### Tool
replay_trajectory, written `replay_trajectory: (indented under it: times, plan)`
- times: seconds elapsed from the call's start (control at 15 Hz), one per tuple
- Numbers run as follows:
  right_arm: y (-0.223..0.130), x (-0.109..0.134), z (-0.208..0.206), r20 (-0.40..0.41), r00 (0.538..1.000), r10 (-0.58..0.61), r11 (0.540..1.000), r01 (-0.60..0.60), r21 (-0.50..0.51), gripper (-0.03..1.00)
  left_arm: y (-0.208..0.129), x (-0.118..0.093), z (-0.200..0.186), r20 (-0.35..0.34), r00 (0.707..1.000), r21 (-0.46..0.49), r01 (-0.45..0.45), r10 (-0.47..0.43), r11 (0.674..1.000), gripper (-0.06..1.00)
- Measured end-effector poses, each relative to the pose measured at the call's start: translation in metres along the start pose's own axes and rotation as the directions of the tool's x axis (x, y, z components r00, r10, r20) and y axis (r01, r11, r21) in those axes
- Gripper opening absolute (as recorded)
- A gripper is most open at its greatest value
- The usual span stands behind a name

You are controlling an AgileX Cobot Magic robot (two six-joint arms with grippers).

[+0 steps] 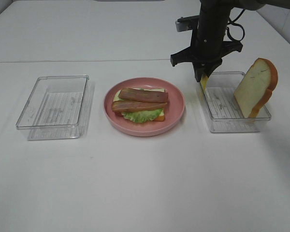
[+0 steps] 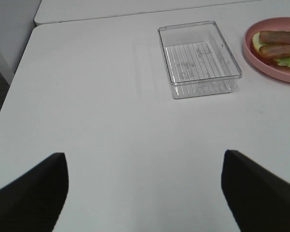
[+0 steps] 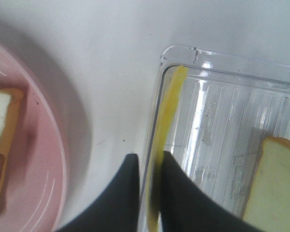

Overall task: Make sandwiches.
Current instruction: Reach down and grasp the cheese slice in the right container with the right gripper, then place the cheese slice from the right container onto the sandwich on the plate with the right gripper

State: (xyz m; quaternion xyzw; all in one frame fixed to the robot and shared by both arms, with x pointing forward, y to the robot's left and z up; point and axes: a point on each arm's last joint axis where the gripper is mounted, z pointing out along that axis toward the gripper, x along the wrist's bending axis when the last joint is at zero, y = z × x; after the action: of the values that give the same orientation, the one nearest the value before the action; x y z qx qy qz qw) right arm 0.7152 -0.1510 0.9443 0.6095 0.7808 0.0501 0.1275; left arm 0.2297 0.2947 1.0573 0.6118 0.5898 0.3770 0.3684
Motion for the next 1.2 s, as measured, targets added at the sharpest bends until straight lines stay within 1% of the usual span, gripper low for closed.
replay_trajectory:
  times: [0.07,0.13,0.33,0.47,0.67,0.73,0.87,0.93,1.13,1.2]
  plan:
    - [0.0,0.0,0.0,0.002,1.0,0.002,1.0,-0.002,0.0,0.04,0.0,0.0,0.0,0.0,1.0,0.0,0.0,0.0,1.0,0.79]
    - [0.0,0.0,0.0,0.004,1.0,0.002,1.0,-0.002,-0.001,0.02,0.0,0.0,0.0,0.0,1.0,0.0,0.0,0.0,1.0,0.79]
    - [-0.001,-0.001,0.0,0.009,1.0,0.0,1.0,0.0,0.007,0.02,0.0,0.0,0.0,0.0,1.0,0.0,0.0,0.0,1.0,0.79]
    - [-0.002,-0.004,-0.019,0.012,1.0,0.0,1.0,0.0,0.008,0.02,0.0,0.0,0.0,0.0,1.0,0.0,0.0,0.0,1.0,0.79]
    - [-0.002,-0.01,-0.062,0.002,1.0,0.016,0.999,-0.016,-0.043,0.02,0.0,0.0,0.0,0.0,1.0,0.0,0.0,0.0,1.0,0.79]
    - [-0.003,-0.012,-0.086,-0.027,0.999,0.025,0.996,-0.027,-0.086,0.02,0.0,0.0,0.0,0.0,1.0,0.0,0.0,0.0,1.0,0.79]
    - [-0.005,-0.012,-0.117,-0.086,0.996,0.034,0.989,-0.046,-0.138,0.02,0.0,0.0,0.0,0.0,1.0,0.0,0.0,0.0,1.0,0.79]
    - [-0.006,-0.012,-0.123,-0.101,0.994,0.037,0.988,-0.051,-0.149,0.02,0.0,0.0,0.0,0.0,1.0,0.0,0.0,0.0,1.0,0.79]
    - [-0.01,-0.003,-0.148,-0.249,0.967,0.058,0.981,-0.102,-0.167,0.02,0.0,0.0,0.0,0.0,1.0,0.0,0.0,0.0,1.0,0.79]
    - [-0.011,-0.002,-0.148,-0.265,0.962,0.06,0.981,-0.106,-0.163,0.02,0.0,0.0,0.0,0.0,1.0,0.0,0.0,0.0,1.0,0.79]
